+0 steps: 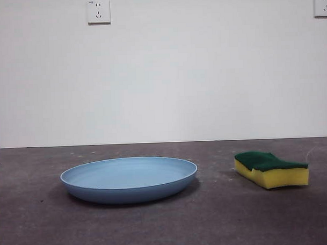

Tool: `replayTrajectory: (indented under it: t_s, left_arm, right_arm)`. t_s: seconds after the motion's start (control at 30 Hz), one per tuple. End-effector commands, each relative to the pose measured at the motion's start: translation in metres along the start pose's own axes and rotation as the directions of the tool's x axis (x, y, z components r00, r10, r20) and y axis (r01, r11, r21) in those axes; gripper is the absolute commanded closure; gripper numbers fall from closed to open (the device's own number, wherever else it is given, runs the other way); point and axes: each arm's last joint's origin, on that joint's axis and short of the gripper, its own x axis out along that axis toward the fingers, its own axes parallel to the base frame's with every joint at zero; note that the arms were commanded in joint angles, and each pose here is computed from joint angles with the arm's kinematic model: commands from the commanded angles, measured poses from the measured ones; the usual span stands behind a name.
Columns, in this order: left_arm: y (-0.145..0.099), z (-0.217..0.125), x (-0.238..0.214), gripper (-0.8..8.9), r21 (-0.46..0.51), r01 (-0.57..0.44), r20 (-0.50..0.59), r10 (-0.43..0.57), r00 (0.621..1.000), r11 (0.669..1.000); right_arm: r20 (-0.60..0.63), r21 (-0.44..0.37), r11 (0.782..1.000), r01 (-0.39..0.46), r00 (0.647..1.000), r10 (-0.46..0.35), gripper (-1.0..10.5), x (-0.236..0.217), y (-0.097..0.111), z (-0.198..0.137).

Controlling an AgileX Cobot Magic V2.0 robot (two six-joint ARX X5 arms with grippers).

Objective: Pick up the plate,pick up the cloth,clean the plate with the cloth

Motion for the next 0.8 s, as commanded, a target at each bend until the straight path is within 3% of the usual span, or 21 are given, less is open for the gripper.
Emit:
replayTrajectory:
  t_s: [0.03,0.23,0.37,0.47,0.53,0.6,0.67,0.7,0.8]
  left_arm:
    - [-0.004,0.02,-0.003,8.19,-0.02,0.003,0.011,-0.003,1.0,1.0]
    - [-0.01,0.06,0.005,8.19,-0.035,-0.002,-0.129,-0.002,0.992,0.999]
    - [-0.013,0.082,0.025,8.19,-0.034,0.08,-0.28,-0.086,0.956,0.996]
    - [-0.015,0.095,0.043,8.19,-0.052,0.165,-0.396,-0.172,0.902,0.985]
    - [-0.016,0.101,0.056,8.17,-0.08,0.203,-0.465,-0.217,0.858,0.976]
    - [-0.015,0.105,0.068,8.12,-0.116,0.216,-0.509,-0.245,0.825,0.969]
    - [-0.015,0.107,0.077,7.86,-0.147,0.235,-0.532,-0.277,0.8,0.961]
    - [-0.015,0.107,0.082,7.22,-0.159,0.251,-0.53,-0.297,0.794,0.955]
    - [-0.013,0.106,0.097,4.15,-0.192,0.259,-0.502,-0.321,0.803,0.947]
  right_arm:
    - [-0.023,0.019,1.0,0.006,1.0,-0.006,9.6,-0.002,0.008,0.019]
    - [-0.168,-0.042,0.998,0.044,0.985,-0.05,9.6,0.009,0.025,0.061]
    - [-0.294,-0.093,0.995,-0.024,0.956,-0.004,9.6,0.026,0.035,0.084]
    - [-0.421,-0.111,0.991,-0.08,0.907,0.026,9.6,0.04,0.041,0.095]
    - [-0.516,-0.12,0.984,-0.133,0.855,0.053,9.5,0.051,0.043,0.099]
    - [-0.574,-0.122,0.984,-0.133,0.818,0.04,9.4,0.061,0.043,0.101]
    - [-0.609,-0.118,0.986,-0.121,0.792,0.025,8.4,0.069,0.041,0.1]
    - [-0.62,-0.115,0.986,-0.117,0.784,0.021,7.4,0.073,0.04,0.099]
    - [-0.65,-0.107,0.989,-0.105,0.76,0.01,4.1,0.082,0.038,0.095]
